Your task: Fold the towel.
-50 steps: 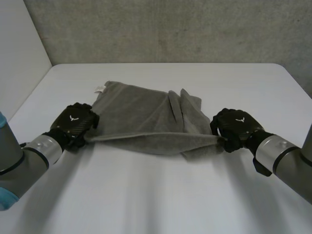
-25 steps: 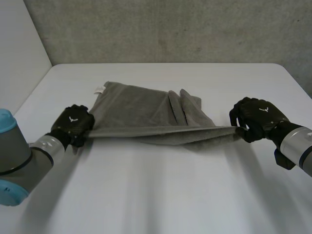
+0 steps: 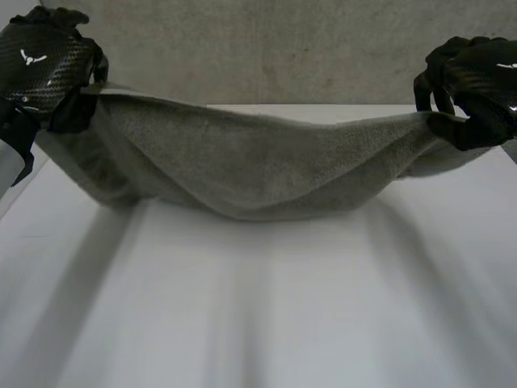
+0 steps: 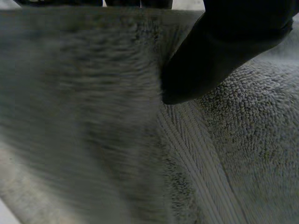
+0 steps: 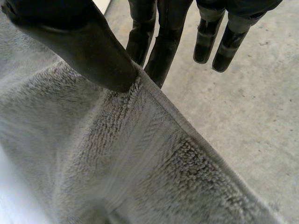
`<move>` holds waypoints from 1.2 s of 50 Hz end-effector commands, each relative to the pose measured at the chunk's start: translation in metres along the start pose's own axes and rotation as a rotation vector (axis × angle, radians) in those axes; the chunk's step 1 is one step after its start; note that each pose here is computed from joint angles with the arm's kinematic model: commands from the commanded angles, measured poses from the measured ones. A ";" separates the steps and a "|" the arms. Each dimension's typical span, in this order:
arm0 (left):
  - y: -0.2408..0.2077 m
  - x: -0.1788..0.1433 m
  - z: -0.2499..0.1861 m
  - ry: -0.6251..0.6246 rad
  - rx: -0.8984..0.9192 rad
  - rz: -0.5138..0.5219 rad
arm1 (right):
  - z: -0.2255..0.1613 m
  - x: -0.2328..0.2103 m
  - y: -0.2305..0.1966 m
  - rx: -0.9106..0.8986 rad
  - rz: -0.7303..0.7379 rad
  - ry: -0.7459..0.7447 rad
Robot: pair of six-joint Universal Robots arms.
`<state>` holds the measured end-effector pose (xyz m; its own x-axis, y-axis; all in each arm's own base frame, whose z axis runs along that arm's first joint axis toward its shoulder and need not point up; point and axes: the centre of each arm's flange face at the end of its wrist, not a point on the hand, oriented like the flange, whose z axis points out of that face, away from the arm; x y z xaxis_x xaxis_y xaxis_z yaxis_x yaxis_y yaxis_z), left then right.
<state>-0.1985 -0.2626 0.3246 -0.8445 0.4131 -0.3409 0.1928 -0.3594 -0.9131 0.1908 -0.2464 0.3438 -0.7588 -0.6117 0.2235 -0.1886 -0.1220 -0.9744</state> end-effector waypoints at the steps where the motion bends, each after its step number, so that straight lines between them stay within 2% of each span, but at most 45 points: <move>1: 0.059 0.008 0.018 0.072 -0.193 -0.104 | 0.037 -0.004 0.044 -0.166 -0.046 -0.084; 7: 0.104 0.014 0.032 0.098 -0.307 -0.151 | 0.063 -0.013 0.079 -0.291 -0.114 -0.099; 9: 0.125 0.016 0.044 0.109 -0.346 -0.150 | 0.078 -0.018 0.095 -0.337 -0.184 -0.096; 15: 0.144 0.010 0.069 0.084 -0.352 -0.121 | 0.103 -0.016 0.097 -0.309 -0.255 -0.063; 17: 0.147 -0.001 0.091 0.054 -0.312 -0.094 | 0.126 -0.008 0.083 -0.186 -0.306 -0.008; 18: 0.147 -0.001 0.092 0.054 -0.311 -0.094 | 0.126 -0.008 0.083 -0.186 -0.306 -0.008; 20: 0.133 -0.012 0.117 0.034 -0.232 -0.063 | 0.152 -0.002 0.064 -0.001 -0.390 0.077; 21: 0.133 -0.012 0.117 0.034 -0.231 -0.063 | 0.153 -0.002 0.063 0.000 -0.390 0.078; 23: 0.098 -0.027 0.140 -0.019 -0.107 -0.012 | 0.169 0.003 0.032 0.169 -0.453 0.161; 24: 0.098 -0.027 0.140 -0.019 -0.107 -0.012 | 0.169 0.003 0.031 0.170 -0.453 0.161; 25: 0.074 -0.035 0.149 -0.048 -0.034 0.011 | 0.172 0.006 0.003 0.265 -0.477 0.203; 26: 0.074 -0.035 0.150 -0.048 -0.033 0.011 | 0.172 0.006 0.003 0.265 -0.478 0.203; 28: 0.020 -0.051 0.158 -0.104 0.116 0.043 | 0.166 0.014 -0.051 0.418 -0.465 0.267; 29: 0.020 -0.051 0.158 -0.104 0.117 0.043 | 0.166 0.014 -0.052 0.419 -0.464 0.267; 31: -0.020 -0.061 0.156 -0.127 0.235 0.026 | 0.155 0.022 -0.079 0.500 -0.378 0.270; 32: -0.020 -0.061 0.156 -0.127 0.236 0.026 | 0.155 0.022 -0.079 0.500 -0.377 0.270; 37: -0.031 -0.067 0.155 -0.119 0.297 -0.022 | 0.156 0.018 -0.049 0.403 -0.302 0.202; 39: -0.012 -0.060 0.154 -0.085 0.248 -0.035 | 0.150 0.022 -0.024 0.314 -0.282 0.182; 42: 0.005 -0.055 0.151 -0.061 0.202 -0.050 | 0.145 0.022 -0.018 0.289 -0.276 0.171; 44: 0.037 -0.046 0.143 -0.031 0.124 -0.073 | 0.138 0.013 -0.004 0.247 -0.262 0.123; 45: 0.037 -0.046 0.143 -0.031 0.123 -0.073 | 0.138 0.013 -0.004 0.246 -0.261 0.122; 49: 0.089 -0.035 0.122 -0.024 0.008 -0.109 | 0.127 0.000 0.035 0.141 -0.217 0.032; 50: 0.089 -0.035 0.122 -0.024 0.008 -0.109 | 0.127 0.000 0.035 0.141 -0.217 0.032; 55: 0.148 -0.005 0.085 0.042 -0.143 -0.063 | 0.106 -0.030 0.110 -0.039 -0.174 -0.102; 60: 0.172 -0.004 0.055 0.073 -0.241 -0.009 | 0.084 -0.041 0.136 -0.130 -0.197 -0.138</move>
<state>-0.2073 -0.3949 0.2238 -0.8477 0.4552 -0.2724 0.1855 -0.2266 -0.9561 0.2581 -0.3296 0.2420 -0.6627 -0.6345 0.3978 -0.3286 -0.2310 -0.9158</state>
